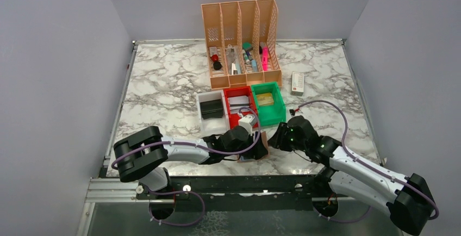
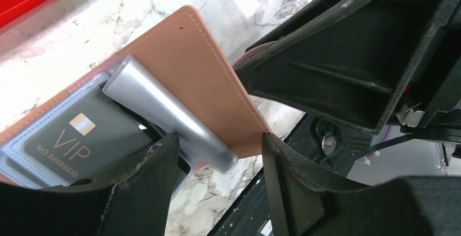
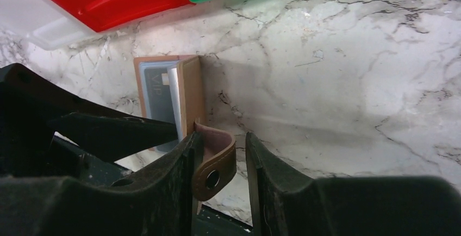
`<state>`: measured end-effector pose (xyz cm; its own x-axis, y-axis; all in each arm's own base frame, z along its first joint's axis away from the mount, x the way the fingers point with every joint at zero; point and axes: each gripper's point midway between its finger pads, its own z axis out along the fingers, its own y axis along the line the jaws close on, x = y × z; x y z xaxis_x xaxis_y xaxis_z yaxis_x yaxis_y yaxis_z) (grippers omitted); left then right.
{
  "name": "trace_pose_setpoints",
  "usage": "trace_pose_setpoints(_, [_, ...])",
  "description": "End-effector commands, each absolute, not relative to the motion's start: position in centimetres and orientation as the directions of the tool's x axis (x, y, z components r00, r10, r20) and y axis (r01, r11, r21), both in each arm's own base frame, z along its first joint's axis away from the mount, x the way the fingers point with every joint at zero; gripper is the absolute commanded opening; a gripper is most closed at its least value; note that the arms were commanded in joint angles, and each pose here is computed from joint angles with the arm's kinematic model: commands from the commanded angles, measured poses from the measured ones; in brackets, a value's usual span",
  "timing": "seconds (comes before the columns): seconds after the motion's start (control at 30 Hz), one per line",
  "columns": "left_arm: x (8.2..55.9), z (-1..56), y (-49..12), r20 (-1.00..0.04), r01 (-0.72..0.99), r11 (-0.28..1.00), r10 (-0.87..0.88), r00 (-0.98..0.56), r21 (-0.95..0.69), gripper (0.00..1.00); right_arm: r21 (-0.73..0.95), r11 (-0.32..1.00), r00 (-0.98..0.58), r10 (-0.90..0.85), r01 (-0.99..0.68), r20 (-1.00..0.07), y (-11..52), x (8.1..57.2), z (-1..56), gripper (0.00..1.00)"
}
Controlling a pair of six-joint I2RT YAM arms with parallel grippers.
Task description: Take the credit cards out of the card holder
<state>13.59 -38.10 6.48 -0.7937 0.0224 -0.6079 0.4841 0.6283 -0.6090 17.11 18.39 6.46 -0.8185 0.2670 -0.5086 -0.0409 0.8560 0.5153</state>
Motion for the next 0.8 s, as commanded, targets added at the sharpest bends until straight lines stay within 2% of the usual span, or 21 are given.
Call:
trace_pose_setpoints(0.0, [13.2,8.1,-39.7,-0.626,0.520,0.571,0.015,-0.780,-0.635,0.60,0.539,0.837,-0.833,0.229,-0.095,-0.504,19.7,17.2,8.0,0.40])
trace_pose_setpoints(0.23, [13.2,8.3,-39.5,-0.630,0.521,0.570,0.009,-0.777,-0.635,0.60,0.527,0.845,-0.844,0.213,-0.094,-0.493,20.0,17.3,7.4,0.43])
trace_pose_setpoints(0.33, [13.1,8.3,-39.4,-0.629,0.522,0.569,0.010,-0.777,-0.635,0.60,0.500,0.863,-0.820,0.235,-0.070,-0.521,19.1,17.8,8.0,0.45])
trace_pose_setpoints(0.53, [13.2,8.2,-39.5,-0.631,0.523,0.571,0.011,-0.776,-0.633,0.60,0.530,0.837,-0.786,0.235,-0.135,-0.572,19.5,18.2,10.2,0.60])
trace_pose_setpoints(0.77, [13.0,8.4,-39.8,-0.630,0.530,0.562,0.019,-0.776,-0.635,0.60,0.513,0.849,-0.847,0.179,-0.123,-0.500,20.4,17.6,7.5,0.58])
